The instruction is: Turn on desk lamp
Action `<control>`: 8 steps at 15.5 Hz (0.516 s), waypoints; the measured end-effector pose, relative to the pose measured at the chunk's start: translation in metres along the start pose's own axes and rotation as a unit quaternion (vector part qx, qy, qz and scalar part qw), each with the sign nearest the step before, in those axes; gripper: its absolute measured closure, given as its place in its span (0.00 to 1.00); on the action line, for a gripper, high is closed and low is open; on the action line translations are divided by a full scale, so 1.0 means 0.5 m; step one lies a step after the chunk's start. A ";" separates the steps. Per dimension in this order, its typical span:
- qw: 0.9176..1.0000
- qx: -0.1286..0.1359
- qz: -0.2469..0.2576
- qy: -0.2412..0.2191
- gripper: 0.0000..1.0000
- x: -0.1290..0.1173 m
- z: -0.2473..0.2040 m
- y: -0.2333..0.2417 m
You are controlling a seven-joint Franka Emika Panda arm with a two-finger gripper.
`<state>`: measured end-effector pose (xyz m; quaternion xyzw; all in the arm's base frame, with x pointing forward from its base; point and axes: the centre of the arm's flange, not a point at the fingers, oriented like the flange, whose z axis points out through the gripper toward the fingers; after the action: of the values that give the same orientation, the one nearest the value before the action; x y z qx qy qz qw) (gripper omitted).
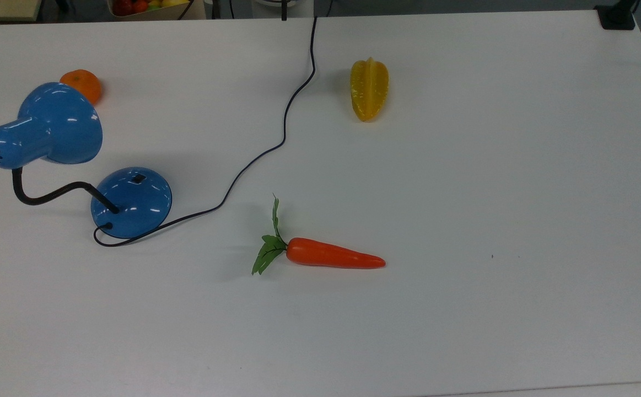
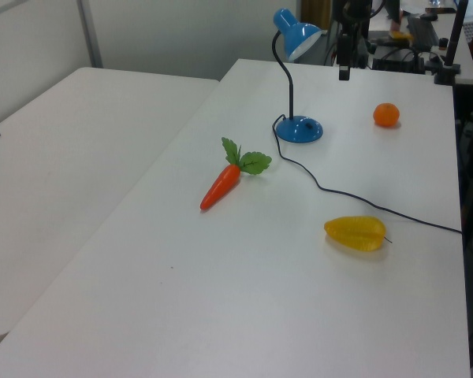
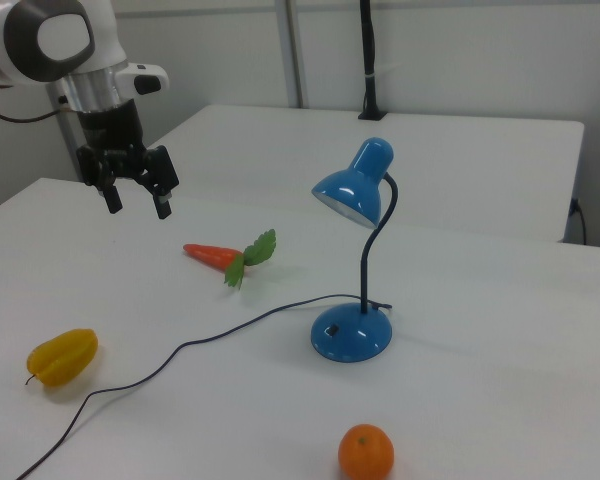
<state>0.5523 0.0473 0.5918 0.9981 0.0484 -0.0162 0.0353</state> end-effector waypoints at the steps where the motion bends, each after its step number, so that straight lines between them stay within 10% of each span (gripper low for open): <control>1: 1.000 0.000 0.000 0.000 0.00 0.000 0.001 0.000; 8: 1.000 -0.005 0.000 0.000 0.00 0.000 0.001 0.002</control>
<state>0.5526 0.0464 0.5916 0.9979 0.0488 -0.0162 0.0402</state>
